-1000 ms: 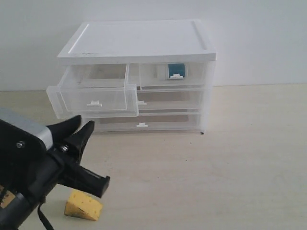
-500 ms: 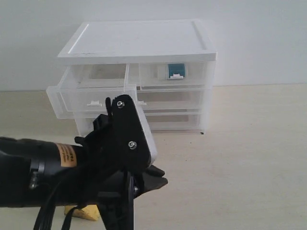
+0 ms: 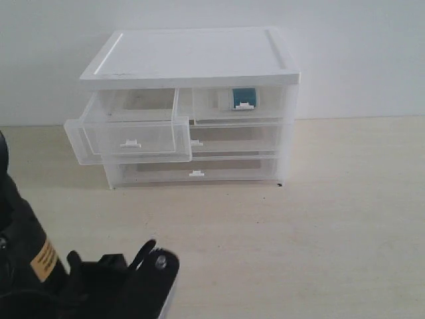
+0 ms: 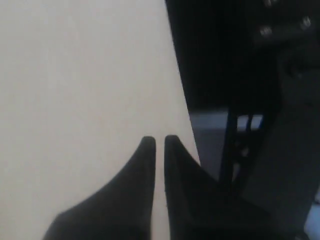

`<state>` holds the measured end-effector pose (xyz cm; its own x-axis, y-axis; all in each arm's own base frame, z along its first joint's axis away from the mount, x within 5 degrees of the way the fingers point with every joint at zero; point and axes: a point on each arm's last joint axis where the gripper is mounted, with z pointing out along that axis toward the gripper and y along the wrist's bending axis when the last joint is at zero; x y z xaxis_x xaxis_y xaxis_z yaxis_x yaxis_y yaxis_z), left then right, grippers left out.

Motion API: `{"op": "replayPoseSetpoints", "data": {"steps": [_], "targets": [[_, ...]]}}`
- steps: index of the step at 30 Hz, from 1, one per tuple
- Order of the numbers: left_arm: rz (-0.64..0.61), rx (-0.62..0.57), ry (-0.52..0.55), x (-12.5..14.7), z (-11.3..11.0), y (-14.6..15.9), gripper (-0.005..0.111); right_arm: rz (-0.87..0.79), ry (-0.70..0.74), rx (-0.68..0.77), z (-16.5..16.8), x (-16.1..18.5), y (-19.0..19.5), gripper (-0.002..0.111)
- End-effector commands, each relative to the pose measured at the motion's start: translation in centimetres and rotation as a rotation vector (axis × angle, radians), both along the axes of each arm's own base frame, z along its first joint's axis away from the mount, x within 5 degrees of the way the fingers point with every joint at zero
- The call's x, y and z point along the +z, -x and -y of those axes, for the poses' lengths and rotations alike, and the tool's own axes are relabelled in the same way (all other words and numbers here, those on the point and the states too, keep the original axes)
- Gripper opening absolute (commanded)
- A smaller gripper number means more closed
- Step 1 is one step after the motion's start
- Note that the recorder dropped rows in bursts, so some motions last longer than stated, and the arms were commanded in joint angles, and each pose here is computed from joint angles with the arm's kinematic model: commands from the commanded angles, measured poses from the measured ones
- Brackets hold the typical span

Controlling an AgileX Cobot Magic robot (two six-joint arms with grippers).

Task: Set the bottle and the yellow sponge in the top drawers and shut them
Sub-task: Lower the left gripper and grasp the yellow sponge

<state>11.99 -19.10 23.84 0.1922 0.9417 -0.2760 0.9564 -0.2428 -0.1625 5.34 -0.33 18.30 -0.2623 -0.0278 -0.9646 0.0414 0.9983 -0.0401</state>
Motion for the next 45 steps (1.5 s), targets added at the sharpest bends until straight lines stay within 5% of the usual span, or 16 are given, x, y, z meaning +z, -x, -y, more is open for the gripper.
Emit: {"op": "replayPoseSetpoints", "data": {"steps": [1, 5, 17, 21, 24, 31, 45], "targets": [[0.103, -0.100, -0.184, -0.1, -1.8, -0.9, 0.004, 0.010, -0.001, -0.002, 0.0, -0.1, 0.0, 0.000], [0.186, -0.102, -0.241, -0.2, -2.9, -2.3, 0.004, 0.010, -0.001, -0.002, 0.0, -0.1, 0.0, 0.000], [0.371, -0.033, 0.013, 0.2, -5.7, -8.2, 0.004, 0.009, -0.001, -0.002, 0.0, -0.1, 0.0, 0.000], [0.404, -0.064, 0.023, -0.3, -5.9, -9.1, 0.005, 0.009, -0.001, -0.002, 0.0, -0.1, 0.0, 0.000], [0.385, -0.168, -0.025, -1.4, -6.3, -9.6, 0.016, 0.009, -0.001, -0.002, 0.0, -0.1, 0.0, 0.000], [0.369, -0.072, -0.052, -3.7, -6.6, -11.6, 0.054, 0.010, -0.001, -0.002, 0.0, -0.1, 0.0, 0.000], [0.306, -0.057, -0.049, -6.9, -5.8, -12.8, 0.056, 0.010, -0.001, -0.002, 0.0, -0.1, 0.0, 0.000]]}}
